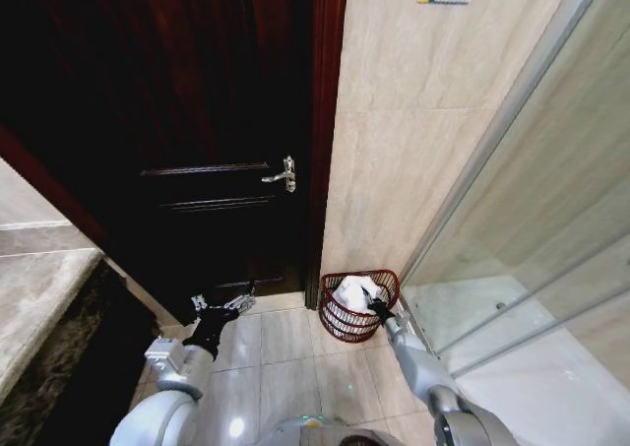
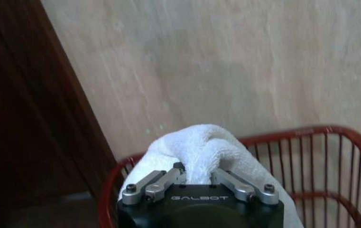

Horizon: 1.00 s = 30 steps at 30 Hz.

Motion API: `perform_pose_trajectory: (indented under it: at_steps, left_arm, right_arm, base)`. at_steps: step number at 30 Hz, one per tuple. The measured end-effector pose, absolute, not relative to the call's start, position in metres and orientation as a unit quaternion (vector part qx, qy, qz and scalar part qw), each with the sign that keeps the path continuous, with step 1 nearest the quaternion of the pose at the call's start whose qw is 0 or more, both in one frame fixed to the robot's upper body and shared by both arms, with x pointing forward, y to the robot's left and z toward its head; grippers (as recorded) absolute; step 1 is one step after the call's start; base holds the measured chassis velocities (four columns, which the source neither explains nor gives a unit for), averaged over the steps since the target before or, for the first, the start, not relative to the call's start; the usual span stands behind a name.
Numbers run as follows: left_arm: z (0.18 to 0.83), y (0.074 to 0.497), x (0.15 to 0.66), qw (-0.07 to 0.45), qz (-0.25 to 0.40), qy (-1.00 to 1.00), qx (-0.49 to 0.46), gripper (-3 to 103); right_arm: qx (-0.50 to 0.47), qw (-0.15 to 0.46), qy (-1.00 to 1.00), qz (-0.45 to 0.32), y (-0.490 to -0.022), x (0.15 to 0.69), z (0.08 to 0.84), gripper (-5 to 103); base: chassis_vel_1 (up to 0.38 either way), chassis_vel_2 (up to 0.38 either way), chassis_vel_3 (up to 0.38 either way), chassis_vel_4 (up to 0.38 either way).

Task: Discard the used towel into the hamper.

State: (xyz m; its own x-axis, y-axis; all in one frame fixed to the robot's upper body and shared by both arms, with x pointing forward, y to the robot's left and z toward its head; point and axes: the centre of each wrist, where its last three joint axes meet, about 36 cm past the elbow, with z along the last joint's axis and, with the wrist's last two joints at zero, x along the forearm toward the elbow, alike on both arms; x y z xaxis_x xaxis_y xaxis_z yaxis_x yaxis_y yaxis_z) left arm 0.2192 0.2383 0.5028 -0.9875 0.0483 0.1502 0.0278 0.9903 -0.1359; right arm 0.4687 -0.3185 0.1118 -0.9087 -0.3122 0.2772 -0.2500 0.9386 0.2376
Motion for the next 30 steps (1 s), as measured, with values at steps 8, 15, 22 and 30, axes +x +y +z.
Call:
perform_pose_trajectory:
  at_steps: [8, 15, 22, 30]
  left_arm:
    - [0.503, 0.238, 0.219, 0.077, 0.067, -0.995, -0.019, 100]
    - [0.503, 0.238, 0.219, 0.077, 0.067, -0.995, -0.019, 100]
    - [0.503, 0.238, 0.219, 0.077, 0.067, -0.995, -0.019, 100]
    - [0.503, 0.238, 0.219, 0.077, 0.067, -0.995, -0.019, 100]
  right_arm:
    - [0.130, 0.209, -0.964, -0.102, -0.308, 0.469, 0.109, 10]
    - [0.131, 0.214, -0.963, -0.094, -0.310, 0.469, 0.110, 15]
    - [0.118, 0.214, -0.967, -0.076, -0.316, 0.481, 0.119, 41]
    - [0.086, 0.190, -0.978, 0.012, -0.310, 0.495, 0.127, 69]
  base:
    - [0.000, 0.000, 0.000, 0.000]
    - [0.000, 0.000, 0.000, 0.000]
    - [0.000, 0.000, 0.000, 0.000]
    - [0.000, 0.000, 0.000, 0.000]
